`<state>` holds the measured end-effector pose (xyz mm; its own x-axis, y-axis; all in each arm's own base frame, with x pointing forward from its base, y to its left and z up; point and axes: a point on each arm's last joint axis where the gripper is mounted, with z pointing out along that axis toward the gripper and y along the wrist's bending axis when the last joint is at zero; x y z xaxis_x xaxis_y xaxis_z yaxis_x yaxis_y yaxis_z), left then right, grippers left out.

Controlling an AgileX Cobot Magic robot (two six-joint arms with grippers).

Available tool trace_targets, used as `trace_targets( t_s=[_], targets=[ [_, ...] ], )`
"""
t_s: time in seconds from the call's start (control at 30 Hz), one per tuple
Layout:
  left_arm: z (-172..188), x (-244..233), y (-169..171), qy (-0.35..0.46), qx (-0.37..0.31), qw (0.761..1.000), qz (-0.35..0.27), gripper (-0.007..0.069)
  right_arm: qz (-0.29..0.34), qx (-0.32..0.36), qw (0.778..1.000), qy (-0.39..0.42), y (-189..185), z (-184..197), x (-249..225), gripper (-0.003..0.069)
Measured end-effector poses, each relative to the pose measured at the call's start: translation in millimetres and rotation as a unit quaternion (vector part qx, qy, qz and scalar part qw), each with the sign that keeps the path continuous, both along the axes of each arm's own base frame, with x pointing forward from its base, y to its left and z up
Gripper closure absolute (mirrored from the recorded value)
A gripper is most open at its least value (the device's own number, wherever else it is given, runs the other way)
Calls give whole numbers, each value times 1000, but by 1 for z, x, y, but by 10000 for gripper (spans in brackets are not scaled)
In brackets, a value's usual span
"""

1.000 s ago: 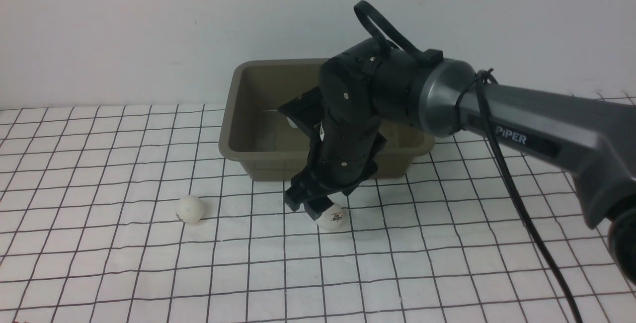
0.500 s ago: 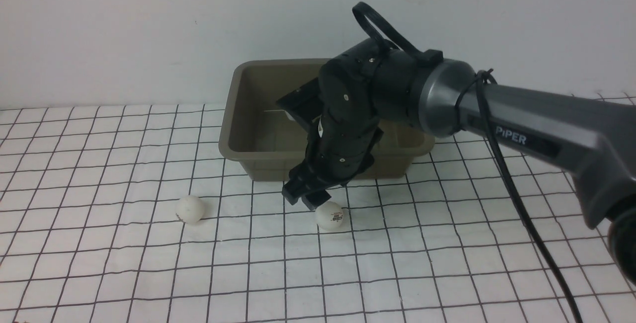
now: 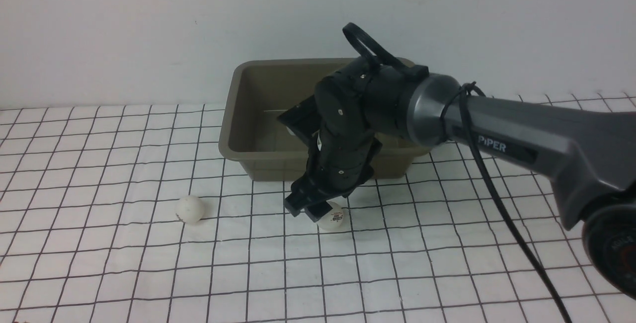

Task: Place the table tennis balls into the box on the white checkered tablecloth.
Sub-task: 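Reach for and grasp a ping pong ball on the table, then release the ping pong ball into the bin and lift the gripper away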

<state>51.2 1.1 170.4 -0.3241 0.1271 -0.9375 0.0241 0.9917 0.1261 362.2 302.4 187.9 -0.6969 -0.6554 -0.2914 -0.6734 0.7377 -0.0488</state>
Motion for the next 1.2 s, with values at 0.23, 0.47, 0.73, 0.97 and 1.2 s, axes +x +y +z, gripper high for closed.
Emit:
trace_targets(
  t_s=[0.23, 0.47, 0.73, 0.97, 1.2],
  targets=[
    [0, 0, 0, 0, 0, 1000, 0, 629, 0, -12, 1000, 14, 2, -20, 3, 198],
    [0, 0, 0, 0, 0, 1000, 0, 629, -8, -13, 1000, 19, -1, -30, 7, 262],
    [0, 0, 0, 0, 0, 1000, 0, 629, 1, -26, 999, 28, -3, -30, 5, 293],
    [0, 0, 0, 0, 0, 1000, 0, 629, 25, 17, 996, 88, 4, -10, -9, 293],
    [0, 0, 0, 0, 0, 1000, 0, 629, 48, 81, 995, 15, 4, 56, -18, 293]
  ],
)
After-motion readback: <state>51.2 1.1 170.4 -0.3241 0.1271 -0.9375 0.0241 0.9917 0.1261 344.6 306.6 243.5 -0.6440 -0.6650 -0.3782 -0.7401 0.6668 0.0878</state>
